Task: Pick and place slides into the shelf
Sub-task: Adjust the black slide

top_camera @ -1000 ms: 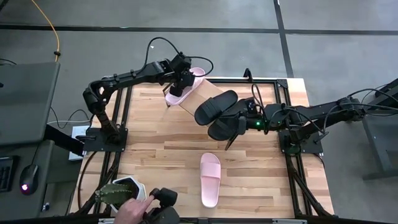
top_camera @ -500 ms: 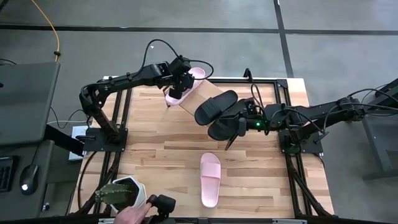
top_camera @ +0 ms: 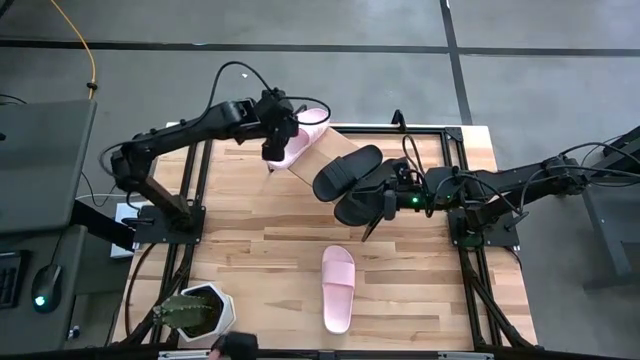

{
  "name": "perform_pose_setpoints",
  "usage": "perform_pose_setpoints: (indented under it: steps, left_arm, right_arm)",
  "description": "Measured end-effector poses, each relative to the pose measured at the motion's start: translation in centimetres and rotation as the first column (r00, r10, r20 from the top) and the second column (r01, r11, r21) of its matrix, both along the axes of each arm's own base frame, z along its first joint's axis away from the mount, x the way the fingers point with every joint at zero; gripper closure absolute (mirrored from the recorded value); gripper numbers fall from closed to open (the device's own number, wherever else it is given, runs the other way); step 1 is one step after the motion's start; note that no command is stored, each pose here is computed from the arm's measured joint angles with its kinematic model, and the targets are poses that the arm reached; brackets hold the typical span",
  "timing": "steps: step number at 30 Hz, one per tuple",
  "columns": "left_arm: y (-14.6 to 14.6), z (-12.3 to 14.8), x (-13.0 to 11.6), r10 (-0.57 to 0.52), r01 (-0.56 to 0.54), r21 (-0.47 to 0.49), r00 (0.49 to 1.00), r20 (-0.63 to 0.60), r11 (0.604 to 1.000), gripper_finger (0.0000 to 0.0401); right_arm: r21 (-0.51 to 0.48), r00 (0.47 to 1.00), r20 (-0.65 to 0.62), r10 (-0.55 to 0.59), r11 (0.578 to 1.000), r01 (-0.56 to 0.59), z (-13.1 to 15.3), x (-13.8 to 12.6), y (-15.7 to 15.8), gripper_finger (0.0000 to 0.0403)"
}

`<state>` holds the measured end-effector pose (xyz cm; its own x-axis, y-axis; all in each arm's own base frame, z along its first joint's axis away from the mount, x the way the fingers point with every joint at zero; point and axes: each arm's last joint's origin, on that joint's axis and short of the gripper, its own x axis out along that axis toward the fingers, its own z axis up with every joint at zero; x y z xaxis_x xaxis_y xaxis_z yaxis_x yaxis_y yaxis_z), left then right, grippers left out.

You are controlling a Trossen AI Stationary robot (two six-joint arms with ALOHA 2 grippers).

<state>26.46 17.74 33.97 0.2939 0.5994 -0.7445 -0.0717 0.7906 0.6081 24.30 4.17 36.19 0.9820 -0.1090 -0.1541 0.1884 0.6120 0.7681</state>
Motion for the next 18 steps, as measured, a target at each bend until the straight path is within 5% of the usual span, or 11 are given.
perform_pose_setpoints:
  steps: [18]
  left_arm:
    - [-13.0,1.0,3.0,-0.093,0.122,-0.157,0.979,0.179,0.980,0.0192]
  right_arm:
    - [0.029,0.998,-0.017,0.053,0.998,-0.053,-0.2,-0.1,0.6,0.0244]
